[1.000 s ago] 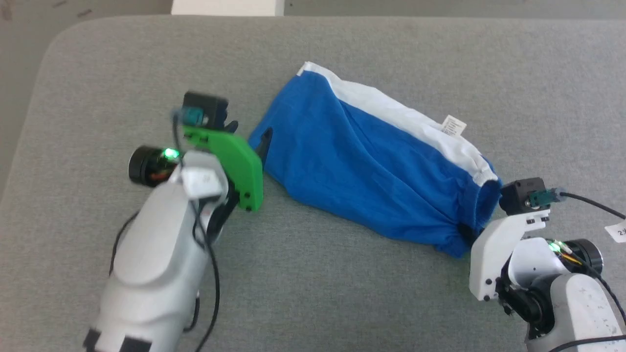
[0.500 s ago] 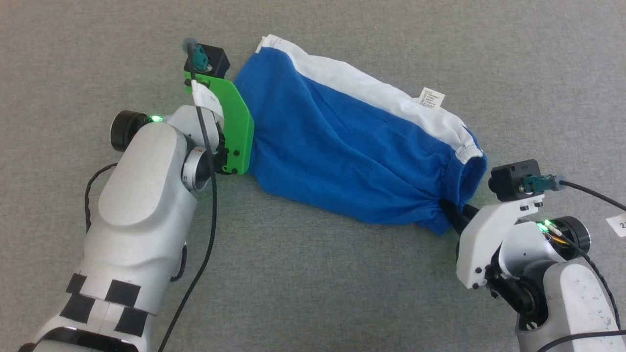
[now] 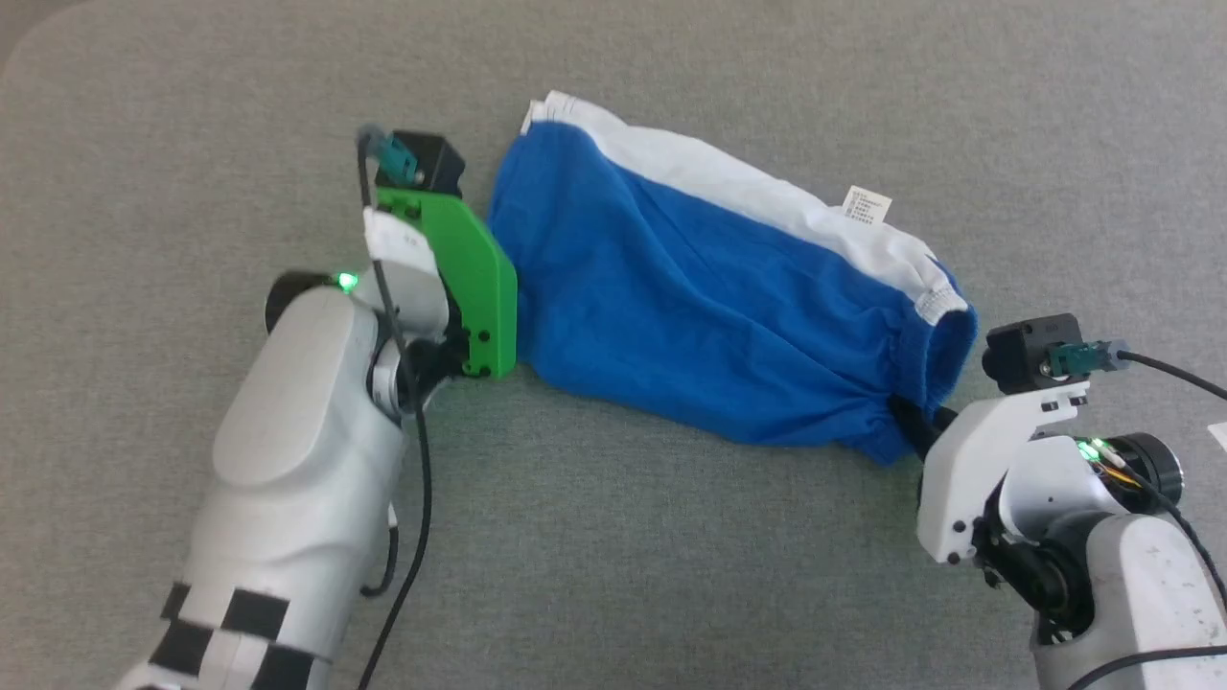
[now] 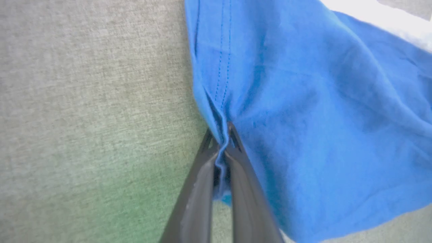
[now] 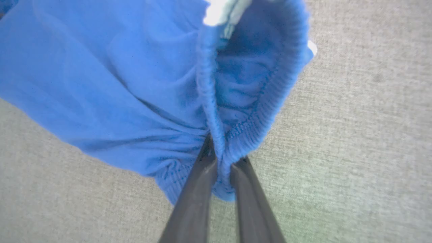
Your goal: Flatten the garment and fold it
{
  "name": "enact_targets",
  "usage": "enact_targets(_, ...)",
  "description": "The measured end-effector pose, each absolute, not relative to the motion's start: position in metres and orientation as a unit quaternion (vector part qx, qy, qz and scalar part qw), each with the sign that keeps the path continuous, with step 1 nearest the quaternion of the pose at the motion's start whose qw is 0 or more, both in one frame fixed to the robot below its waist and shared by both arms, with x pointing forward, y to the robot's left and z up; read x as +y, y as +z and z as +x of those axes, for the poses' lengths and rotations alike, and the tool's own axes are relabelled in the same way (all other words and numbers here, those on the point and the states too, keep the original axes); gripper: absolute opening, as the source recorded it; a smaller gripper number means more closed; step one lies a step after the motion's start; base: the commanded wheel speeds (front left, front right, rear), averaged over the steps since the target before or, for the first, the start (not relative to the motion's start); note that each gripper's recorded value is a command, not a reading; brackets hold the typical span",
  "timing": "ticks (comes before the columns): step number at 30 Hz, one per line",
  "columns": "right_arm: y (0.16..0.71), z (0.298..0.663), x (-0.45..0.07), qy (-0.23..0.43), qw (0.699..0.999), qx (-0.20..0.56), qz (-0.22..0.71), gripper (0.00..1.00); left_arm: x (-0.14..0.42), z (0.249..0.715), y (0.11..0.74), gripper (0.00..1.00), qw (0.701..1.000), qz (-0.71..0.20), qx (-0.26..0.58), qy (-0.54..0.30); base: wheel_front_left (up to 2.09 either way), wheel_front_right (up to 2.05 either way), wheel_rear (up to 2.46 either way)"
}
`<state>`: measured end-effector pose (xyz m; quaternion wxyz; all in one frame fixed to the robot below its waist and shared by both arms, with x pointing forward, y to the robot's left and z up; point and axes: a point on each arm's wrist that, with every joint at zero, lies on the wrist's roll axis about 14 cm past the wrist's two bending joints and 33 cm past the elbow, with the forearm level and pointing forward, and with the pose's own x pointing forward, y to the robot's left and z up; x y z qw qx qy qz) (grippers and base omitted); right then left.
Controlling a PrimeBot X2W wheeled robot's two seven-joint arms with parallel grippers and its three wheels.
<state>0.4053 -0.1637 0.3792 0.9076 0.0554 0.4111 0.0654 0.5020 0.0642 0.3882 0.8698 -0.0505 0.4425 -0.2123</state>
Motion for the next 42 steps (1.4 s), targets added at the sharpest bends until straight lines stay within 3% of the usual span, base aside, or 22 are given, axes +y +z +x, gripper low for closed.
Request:
enact_targets(14,0.41,0.38,-0.172,0.112,0.893,0.435,0.035,0.0,0.087,0.437,0.434,0.0,0.897,-0.147,0.37,-0.192,0.0,0.0,0.0)
enact_targets(26,0.409,0.353,-0.167,0.152,0.861,0.485,0.019,0.0,0.1,0.349,0.42,0.0,0.877,-0.247,0.389,-0.133,0.0,0.0,0.0)
enact_targets(34,0.409,0.344,-0.17,0.148,0.857,0.493,0.016,0.0,0.101,0.33,0.42,0.0,0.872,-0.275,0.387,-0.117,0.0,0.0,0.0)
enact_targets(35,0.409,0.345,-0.17,0.148,0.858,0.491,0.016,0.3,0.103,0.331,0.422,0.36,0.874,-0.277,0.382,-0.115,0.0,0.0,0.0)
enact_targets(36,0.41,0.346,-0.169,0.149,0.861,0.486,0.016,1.0,0.104,0.332,0.423,1.0,0.876,-0.277,0.379,-0.112,0.0,0.0,0.0)
enact_targets(42,0.411,0.345,-0.169,0.146,0.867,0.475,0.022,1.0,0.114,0.338,0.428,1.0,0.889,-0.274,0.356,-0.094,0.0,0.0,0.0)
